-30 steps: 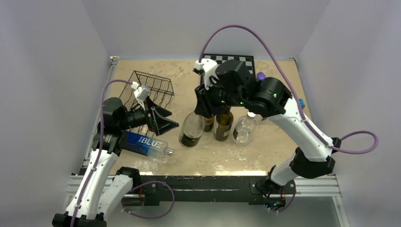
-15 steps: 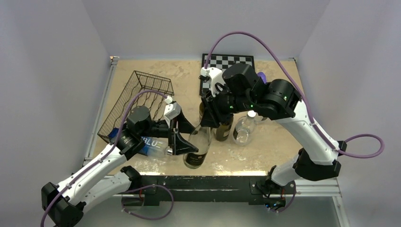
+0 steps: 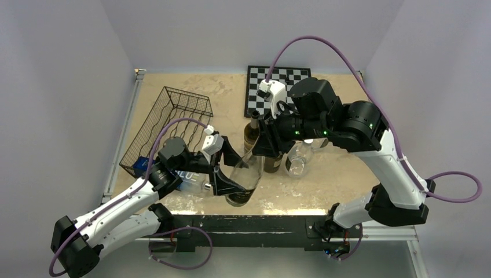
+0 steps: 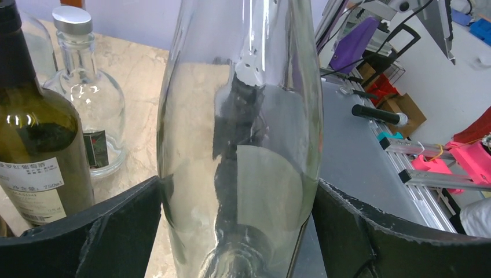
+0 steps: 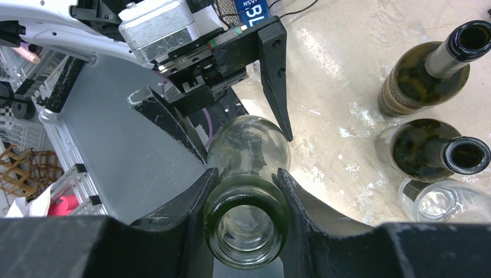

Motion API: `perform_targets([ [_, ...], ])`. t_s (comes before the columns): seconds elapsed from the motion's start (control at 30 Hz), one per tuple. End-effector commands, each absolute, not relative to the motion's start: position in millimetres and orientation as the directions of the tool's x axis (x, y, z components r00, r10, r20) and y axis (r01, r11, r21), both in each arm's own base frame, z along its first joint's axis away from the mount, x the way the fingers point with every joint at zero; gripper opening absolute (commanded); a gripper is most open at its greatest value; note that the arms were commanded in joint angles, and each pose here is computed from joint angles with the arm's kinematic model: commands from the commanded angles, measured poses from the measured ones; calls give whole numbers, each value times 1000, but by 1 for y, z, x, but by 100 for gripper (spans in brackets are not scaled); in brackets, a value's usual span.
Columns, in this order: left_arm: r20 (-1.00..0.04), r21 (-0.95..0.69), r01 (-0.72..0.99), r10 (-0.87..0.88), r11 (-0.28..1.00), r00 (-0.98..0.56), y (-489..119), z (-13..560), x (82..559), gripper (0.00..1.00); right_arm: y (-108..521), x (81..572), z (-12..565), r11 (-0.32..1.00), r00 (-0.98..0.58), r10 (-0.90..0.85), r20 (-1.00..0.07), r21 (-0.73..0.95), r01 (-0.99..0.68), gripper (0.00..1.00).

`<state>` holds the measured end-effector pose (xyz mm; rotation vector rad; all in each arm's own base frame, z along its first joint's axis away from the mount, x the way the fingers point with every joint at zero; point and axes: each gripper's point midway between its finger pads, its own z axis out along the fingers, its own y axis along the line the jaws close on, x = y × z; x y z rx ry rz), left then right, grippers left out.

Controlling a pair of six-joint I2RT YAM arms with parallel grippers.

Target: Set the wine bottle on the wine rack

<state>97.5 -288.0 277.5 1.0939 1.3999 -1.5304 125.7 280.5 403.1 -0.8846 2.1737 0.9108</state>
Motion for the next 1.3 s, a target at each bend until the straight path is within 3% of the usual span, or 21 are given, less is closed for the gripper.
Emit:
perform_targets([
  [0.0, -955, -291, 951, -24, -103, -295, -294, 281, 99, 97, 286, 105, 495, 346, -496, -91, -863, 440, -829, 0],
  [0.57, -954, -294, 948, -27, -122, -299, -309, 276, 90, 95, 280, 106, 524, 299, -425, 83, -901, 430, -852, 0],
  [0.63, -961, -272, 954, -21, -127, -277, -308, 274, 88, 85, 275, 103, 528, 293, -416, 99, -904, 426, -856, 0],
  [0.7, -963, -266, 957, -20, -115, -270, -307, 271, 90, 67, 273, 101, 530, 290, -411, 107, -905, 424, -858, 0],
  [0.77, -968, -248, 963, -18, -109, -251, -307, 270, 91, 36, 273, 101, 527, 293, -412, 99, -906, 422, -858, 0],
  [0.8, -970, -240, 966, -14, -95, -243, -308, 270, 94, 1, 273, 102, 526, 296, -414, 95, -905, 423, -856, 0],
  [1.0, -993, -112, 993, 25, 46, -113, -306, 276, 122, 0, 275, 100, 504, 304, -445, 44, -894, 437, -847, 0],
  [1.03, -997, -69, 994, 34, 80, -72, -303, 279, 128, 0, 275, 100, 500, 305, -449, 34, -893, 437, -846, 2],
  [1.07, -998, -27, 993, 55, 112, -33, -300, 279, 134, 0, 275, 98, 497, 301, -448, 26, -894, 435, -849, 11],
  [1.2, -981, 173, 960, 129, 221, 147, -287, 293, 160, 0, 269, 100, 488, 328, -435, 18, -900, 416, -848, 58],
  [1.27, -962, 256, 926, 166, 279, 216, -278, 298, 171, 0, 266, 100, 484, 339, -433, 8, -902, 410, -847, 65],
])
